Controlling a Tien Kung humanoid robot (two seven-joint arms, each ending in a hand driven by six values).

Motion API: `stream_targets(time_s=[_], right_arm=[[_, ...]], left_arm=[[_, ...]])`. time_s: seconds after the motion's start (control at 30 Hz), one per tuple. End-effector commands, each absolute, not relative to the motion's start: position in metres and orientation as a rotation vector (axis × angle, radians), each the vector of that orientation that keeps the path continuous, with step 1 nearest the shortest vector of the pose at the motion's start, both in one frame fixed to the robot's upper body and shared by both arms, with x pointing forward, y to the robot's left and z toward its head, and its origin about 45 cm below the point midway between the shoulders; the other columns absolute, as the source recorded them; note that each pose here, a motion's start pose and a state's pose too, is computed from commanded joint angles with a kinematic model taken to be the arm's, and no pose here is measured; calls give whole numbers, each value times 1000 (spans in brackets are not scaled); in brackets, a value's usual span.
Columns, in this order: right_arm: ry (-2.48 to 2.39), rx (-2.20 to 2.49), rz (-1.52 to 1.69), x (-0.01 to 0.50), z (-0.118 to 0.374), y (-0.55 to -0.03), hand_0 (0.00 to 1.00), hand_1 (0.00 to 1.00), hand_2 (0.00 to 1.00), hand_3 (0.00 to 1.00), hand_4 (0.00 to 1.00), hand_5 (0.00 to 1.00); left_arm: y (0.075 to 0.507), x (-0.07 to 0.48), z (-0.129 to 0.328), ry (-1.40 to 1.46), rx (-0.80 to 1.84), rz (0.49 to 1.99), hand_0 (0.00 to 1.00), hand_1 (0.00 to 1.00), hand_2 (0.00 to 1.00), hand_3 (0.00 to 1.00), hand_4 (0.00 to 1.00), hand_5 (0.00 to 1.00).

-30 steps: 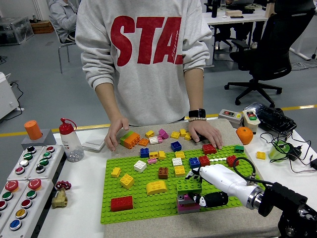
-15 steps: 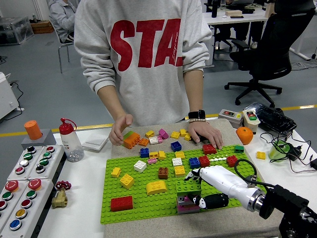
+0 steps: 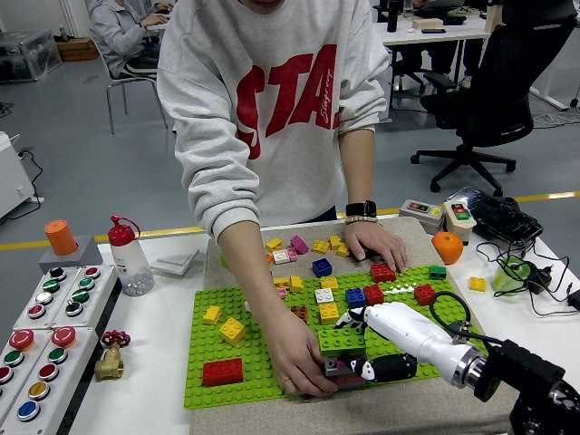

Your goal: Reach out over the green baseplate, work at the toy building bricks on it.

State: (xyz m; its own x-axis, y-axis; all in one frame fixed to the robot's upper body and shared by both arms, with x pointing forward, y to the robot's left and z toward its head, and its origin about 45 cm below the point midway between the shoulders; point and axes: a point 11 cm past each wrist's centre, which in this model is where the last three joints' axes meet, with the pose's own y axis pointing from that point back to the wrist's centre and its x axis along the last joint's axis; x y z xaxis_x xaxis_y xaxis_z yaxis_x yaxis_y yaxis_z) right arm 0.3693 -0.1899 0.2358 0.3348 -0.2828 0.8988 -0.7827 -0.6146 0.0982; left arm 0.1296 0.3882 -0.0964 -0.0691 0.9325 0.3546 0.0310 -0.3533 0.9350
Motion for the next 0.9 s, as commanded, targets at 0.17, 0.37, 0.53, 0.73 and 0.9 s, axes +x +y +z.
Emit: stream_targets(time_s=[0.17, 0.37, 0.53, 0.73, 0.9], right_arm=[[-942, 2077, 1246, 371, 237, -190, 674, 547, 538, 537, 430, 190], [-959, 2084, 1250, 371, 238, -191, 676, 548, 537, 536, 424, 183], [-968, 2090, 1249, 370, 235, -193, 677, 551, 538, 537, 418, 178], [-971, 2094, 1245, 370, 233, -194, 691, 556, 538, 536, 415, 173], [-968, 2094, 1239, 371, 229, -195, 691, 556, 538, 536, 415, 173]], left_arm=[[388, 130, -96, 1085, 1451, 1521, 633, 599, 607, 412, 312, 942], [388, 129, -96, 1086, 1453, 1520, 632, 598, 608, 411, 310, 941], [389, 129, -96, 1085, 1453, 1520, 632, 599, 608, 413, 310, 941], [388, 129, -96, 1085, 1454, 1519, 633, 599, 609, 413, 309, 941], [388, 128, -97, 1086, 1457, 1517, 633, 599, 609, 413, 309, 941]])
